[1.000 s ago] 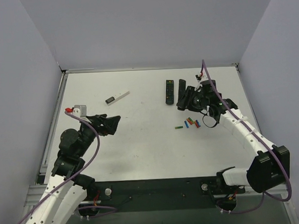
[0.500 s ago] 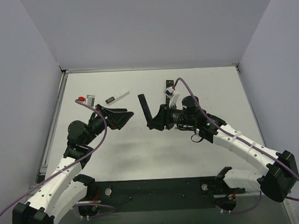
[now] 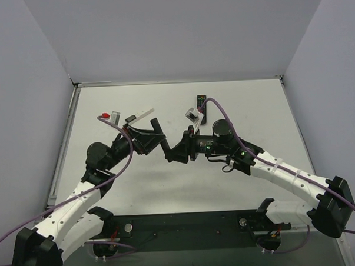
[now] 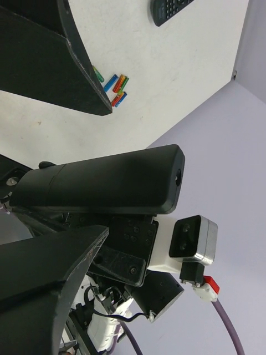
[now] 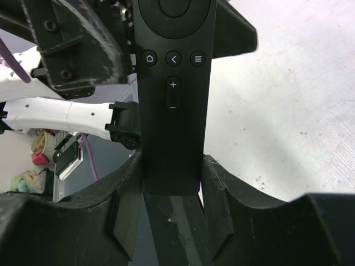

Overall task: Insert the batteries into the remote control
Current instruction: Pick up the remote control from the center of the board, then remove the battery cover from the remote control.

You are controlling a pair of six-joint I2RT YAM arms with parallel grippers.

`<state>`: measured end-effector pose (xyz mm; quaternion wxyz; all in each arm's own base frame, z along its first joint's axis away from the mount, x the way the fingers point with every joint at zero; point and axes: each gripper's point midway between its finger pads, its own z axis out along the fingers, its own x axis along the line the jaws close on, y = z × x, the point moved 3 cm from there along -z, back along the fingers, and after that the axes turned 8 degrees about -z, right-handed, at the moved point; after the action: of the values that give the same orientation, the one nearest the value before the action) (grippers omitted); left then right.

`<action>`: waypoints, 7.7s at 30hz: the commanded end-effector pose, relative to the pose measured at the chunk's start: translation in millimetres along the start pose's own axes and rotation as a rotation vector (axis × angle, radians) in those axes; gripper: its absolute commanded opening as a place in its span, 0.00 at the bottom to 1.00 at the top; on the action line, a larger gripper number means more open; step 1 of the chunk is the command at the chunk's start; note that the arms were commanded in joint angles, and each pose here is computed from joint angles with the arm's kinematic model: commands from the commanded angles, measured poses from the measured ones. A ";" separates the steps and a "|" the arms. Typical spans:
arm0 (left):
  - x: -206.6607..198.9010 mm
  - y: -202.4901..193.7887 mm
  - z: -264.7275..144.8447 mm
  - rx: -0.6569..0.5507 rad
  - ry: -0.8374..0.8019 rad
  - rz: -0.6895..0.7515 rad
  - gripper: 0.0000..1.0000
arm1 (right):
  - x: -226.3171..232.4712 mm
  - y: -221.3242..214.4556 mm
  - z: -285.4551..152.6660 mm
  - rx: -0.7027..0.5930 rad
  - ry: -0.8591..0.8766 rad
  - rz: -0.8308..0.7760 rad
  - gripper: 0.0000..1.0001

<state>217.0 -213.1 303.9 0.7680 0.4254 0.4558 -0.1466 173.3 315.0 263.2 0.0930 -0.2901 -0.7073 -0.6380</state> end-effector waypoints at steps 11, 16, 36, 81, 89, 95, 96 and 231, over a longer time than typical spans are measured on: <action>-17.1 1.7 5.2 -0.066 -0.090 -0.089 0.10 | 25.3 16.7 2.9 -0.072 0.139 -0.076 0.39; -4.9 12.4 -0.2 -0.164 0.035 -0.154 0.00 | 4.1 13.9 -3.9 -0.087 -0.035 -0.178 0.78; 38.6 13.8 -20.3 -0.244 0.451 -0.265 0.00 | -13.4 -6.5 40.2 -0.040 -0.530 -0.825 0.66; -32.4 22.6 -34.4 -0.239 -0.127 0.118 0.95 | 5.4 41.9 -37.0 -0.389 -0.221 -0.056 0.00; -53.3 24.1 -17.0 -0.183 -0.284 0.157 0.95 | 30.4 50.7 -28.1 -0.382 -0.033 0.046 0.00; -63.6 30.8 -2.2 -0.201 -0.350 0.125 0.95 | 39.7 50.6 -18.5 -0.354 0.048 0.075 0.00; -65.3 32.8 -0.9 -0.210 -0.359 0.116 0.94 | 40.8 52.7 -18.3 -0.361 0.059 0.083 0.00; 62.0 86.7 -66.9 -0.398 0.567 0.206 0.00 | -90.7 -110.3 9.2 0.606 -0.547 -0.306 0.04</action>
<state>273.6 -89.8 256.6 0.6448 0.3079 0.6830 0.1516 169.7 324.5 124.3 -0.0831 -0.2228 -0.9113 -0.3361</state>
